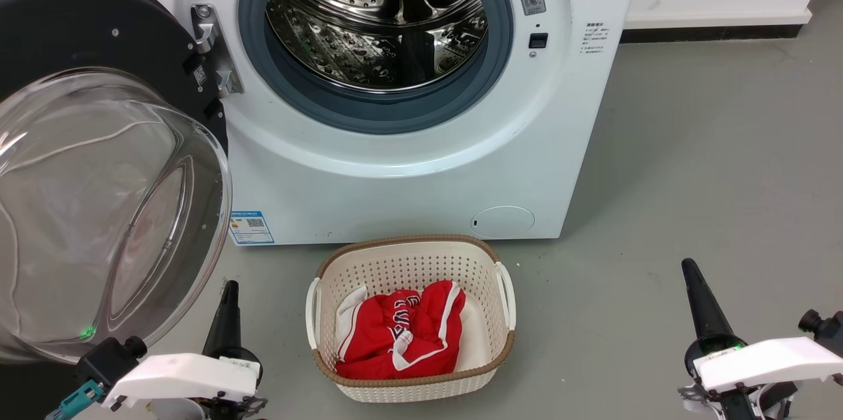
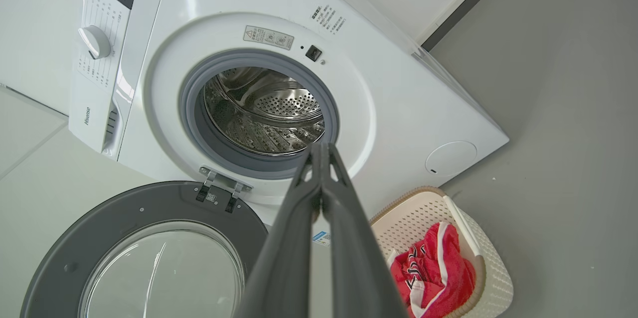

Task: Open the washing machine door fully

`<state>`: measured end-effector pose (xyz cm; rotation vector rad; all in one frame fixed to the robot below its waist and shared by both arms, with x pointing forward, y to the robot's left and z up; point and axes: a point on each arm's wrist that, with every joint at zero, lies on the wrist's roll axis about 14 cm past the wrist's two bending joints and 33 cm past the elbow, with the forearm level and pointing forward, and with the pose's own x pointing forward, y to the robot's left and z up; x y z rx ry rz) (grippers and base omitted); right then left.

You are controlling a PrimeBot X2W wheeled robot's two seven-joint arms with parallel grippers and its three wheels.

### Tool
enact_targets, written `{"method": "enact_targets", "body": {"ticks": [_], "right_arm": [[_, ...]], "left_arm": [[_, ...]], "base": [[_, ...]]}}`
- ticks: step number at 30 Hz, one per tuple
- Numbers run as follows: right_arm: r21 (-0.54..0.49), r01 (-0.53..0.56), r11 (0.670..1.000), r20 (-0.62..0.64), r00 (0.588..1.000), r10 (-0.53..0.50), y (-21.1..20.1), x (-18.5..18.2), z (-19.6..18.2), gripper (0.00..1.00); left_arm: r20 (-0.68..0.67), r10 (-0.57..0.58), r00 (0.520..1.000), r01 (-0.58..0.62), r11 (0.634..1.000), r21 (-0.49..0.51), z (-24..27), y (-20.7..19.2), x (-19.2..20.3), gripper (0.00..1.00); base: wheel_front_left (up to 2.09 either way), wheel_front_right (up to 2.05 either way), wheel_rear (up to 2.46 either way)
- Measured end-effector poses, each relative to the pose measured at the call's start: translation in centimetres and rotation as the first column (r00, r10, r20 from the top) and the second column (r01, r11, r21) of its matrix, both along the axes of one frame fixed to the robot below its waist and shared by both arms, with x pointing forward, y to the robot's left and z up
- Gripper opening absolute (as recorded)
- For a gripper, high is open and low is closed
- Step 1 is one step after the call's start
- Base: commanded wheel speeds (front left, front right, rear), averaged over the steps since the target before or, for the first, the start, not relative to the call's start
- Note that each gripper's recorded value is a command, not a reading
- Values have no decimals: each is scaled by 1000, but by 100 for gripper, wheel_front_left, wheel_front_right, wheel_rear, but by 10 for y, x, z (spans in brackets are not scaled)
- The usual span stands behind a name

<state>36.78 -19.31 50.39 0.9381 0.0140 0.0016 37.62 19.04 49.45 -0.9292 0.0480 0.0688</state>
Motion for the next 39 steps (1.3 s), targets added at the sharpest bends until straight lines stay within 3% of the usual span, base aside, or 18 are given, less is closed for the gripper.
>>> {"method": "enact_targets", "body": {"ticks": [18,39], "right_arm": [[214,10,977,-12,1000,-7,-3,6,-2,0],[397,16,918,-14,1000,-12,-5,12,-2,0]], "left_arm": [[3,-4,1000,4,976,-220,-1,2,3,0],[22,0,1000,9,914,-406,2,5,7,0]], "base": [[0,0,0],[0,0,0]]}}
